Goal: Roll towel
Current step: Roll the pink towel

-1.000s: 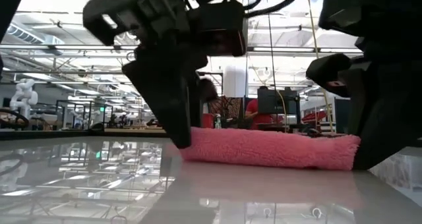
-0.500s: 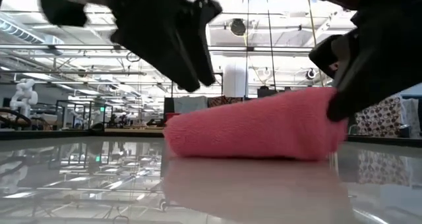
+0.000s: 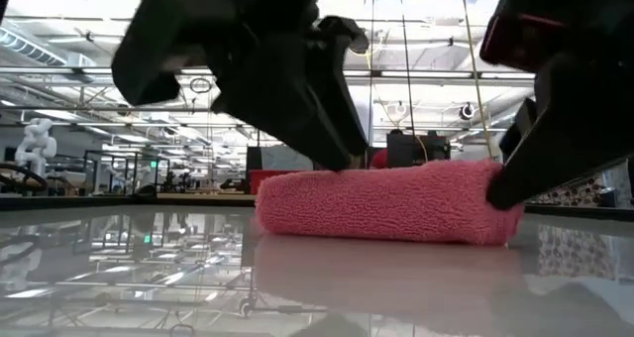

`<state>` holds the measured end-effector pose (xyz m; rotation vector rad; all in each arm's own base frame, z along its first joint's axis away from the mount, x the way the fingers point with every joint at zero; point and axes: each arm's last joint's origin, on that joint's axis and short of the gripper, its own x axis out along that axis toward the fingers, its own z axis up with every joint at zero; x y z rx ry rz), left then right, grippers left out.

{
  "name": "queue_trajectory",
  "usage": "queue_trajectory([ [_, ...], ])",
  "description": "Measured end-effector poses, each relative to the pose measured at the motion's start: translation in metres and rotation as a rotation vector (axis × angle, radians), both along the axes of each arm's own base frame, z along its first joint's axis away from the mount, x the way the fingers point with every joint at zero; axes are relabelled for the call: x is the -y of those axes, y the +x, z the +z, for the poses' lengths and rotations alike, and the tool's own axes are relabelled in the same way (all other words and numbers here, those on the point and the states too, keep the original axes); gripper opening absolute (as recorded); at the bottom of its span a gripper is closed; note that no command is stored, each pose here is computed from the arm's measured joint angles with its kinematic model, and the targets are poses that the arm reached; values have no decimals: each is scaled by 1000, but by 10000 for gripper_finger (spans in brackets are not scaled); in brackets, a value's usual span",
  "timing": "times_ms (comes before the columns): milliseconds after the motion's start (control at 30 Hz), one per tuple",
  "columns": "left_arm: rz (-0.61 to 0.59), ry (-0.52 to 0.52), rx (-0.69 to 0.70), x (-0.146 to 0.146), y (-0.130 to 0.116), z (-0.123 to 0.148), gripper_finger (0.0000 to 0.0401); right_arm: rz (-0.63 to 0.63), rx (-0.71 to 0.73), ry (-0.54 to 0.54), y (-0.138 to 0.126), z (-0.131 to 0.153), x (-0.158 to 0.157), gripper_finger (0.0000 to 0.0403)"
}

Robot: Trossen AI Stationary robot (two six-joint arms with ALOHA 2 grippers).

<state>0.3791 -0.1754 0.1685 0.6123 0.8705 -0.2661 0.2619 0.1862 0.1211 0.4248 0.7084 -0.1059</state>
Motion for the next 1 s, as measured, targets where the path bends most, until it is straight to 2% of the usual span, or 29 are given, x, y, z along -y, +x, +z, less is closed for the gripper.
queue_trajectory([
  [200, -48, -32, -72, -5, 8, -25, 147, -51, 47, 102, -6, -7, 4, 0],
  [300, -63, -42, -98, -6, 10, -35, 147, -56, 55, 118, -6, -7, 4, 3],
  [500, -61, -38, -101, -9, 13, -39, 146, -36, 35, 162, -5, -7, 3, 7],
  [633, -52, -48, -102, -14, 16, -40, 129, -5, 46, 142, -6, -6, 1, 16],
  [733, -52, -58, -104, -18, 18, -40, 102, 48, 80, 120, -8, -3, -5, 45],
  [933, -65, -85, -105, -29, 23, -40, 17, 136, 69, 83, -15, -4, -13, 156],
  [1000, -71, -112, -110, -33, 25, -40, 9, 173, 63, 63, -19, -4, -18, 187],
])
